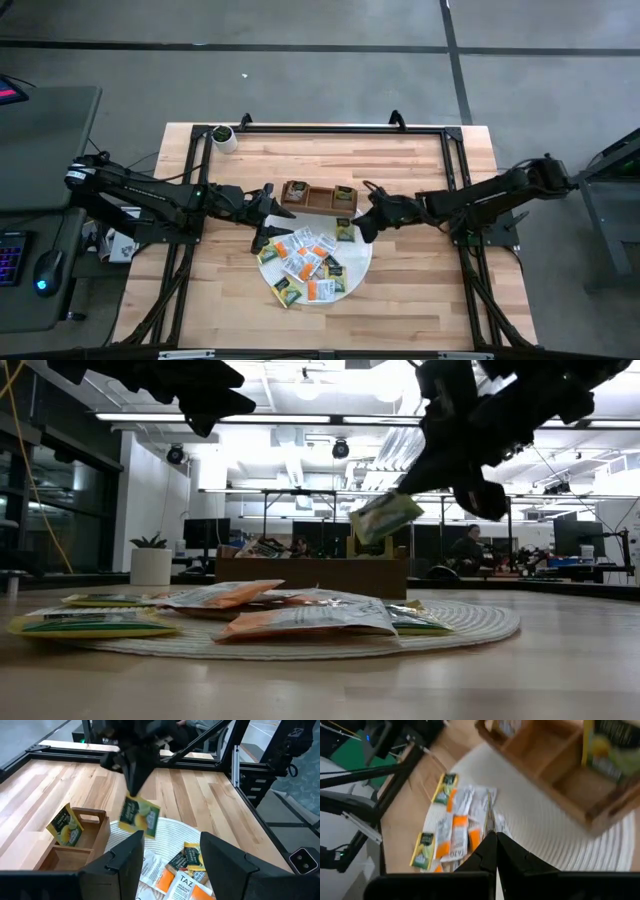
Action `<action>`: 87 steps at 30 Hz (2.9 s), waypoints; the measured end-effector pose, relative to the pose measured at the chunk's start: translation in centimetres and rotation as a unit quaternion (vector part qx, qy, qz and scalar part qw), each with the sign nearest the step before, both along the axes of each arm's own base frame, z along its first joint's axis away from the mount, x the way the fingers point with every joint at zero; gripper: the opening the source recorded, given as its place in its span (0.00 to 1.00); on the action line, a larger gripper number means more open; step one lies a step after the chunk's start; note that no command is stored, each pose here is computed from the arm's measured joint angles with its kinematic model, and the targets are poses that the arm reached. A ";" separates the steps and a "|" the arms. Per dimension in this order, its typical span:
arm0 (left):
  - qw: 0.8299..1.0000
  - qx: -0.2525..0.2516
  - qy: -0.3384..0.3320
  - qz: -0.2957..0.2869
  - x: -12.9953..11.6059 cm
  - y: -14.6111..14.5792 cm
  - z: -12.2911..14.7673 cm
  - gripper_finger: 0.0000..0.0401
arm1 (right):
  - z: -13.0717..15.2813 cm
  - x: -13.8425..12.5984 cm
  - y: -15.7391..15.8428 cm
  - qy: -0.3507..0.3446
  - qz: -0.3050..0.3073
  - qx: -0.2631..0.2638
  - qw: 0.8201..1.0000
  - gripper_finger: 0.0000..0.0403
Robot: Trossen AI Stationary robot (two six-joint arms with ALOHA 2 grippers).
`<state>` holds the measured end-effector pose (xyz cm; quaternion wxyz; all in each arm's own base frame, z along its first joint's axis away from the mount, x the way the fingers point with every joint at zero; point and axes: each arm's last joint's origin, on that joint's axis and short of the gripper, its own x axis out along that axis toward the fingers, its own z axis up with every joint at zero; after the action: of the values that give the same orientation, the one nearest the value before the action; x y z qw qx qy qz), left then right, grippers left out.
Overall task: Pick & Place Tea
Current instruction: Put the yellow tea bag into the right section of the wooden organizer
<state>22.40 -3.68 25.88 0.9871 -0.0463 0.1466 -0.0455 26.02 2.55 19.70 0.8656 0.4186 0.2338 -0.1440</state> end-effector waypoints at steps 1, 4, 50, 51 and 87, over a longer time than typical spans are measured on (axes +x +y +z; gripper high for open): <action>1.000 0.000 0.000 0.000 0.0 0.0 0.0 0.48 | 0.3 -0.1 -0.1 -0.004 -0.001 -0.012 1.000 0.00; 1.000 0.000 0.000 0.001 0.0 0.0 0.0 0.48 | 0.9 -0.4 -0.6 -0.016 -0.011 -0.050 0.999 0.00; 1.000 -0.006 0.001 0.005 0.0 0.0 0.0 0.48 | -2.5 1.6 -7.9 0.049 -0.001 -0.221 0.974 0.00; 1.000 -0.006 0.001 0.004 0.0 0.0 0.0 0.48 | -2.6 1.5 -7.9 0.051 -0.005 -0.220 0.974 0.00; 1.000 -0.004 0.007 0.004 0.0 0.0 -0.1 0.48 | -0.3 0.6 -8.3 0.015 -0.013 -0.229 0.973 0.38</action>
<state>22.36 -3.66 25.77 0.9860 -0.0514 0.1529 -0.0421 26.62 -5.73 19.43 0.9329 0.2096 0.2023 -0.2118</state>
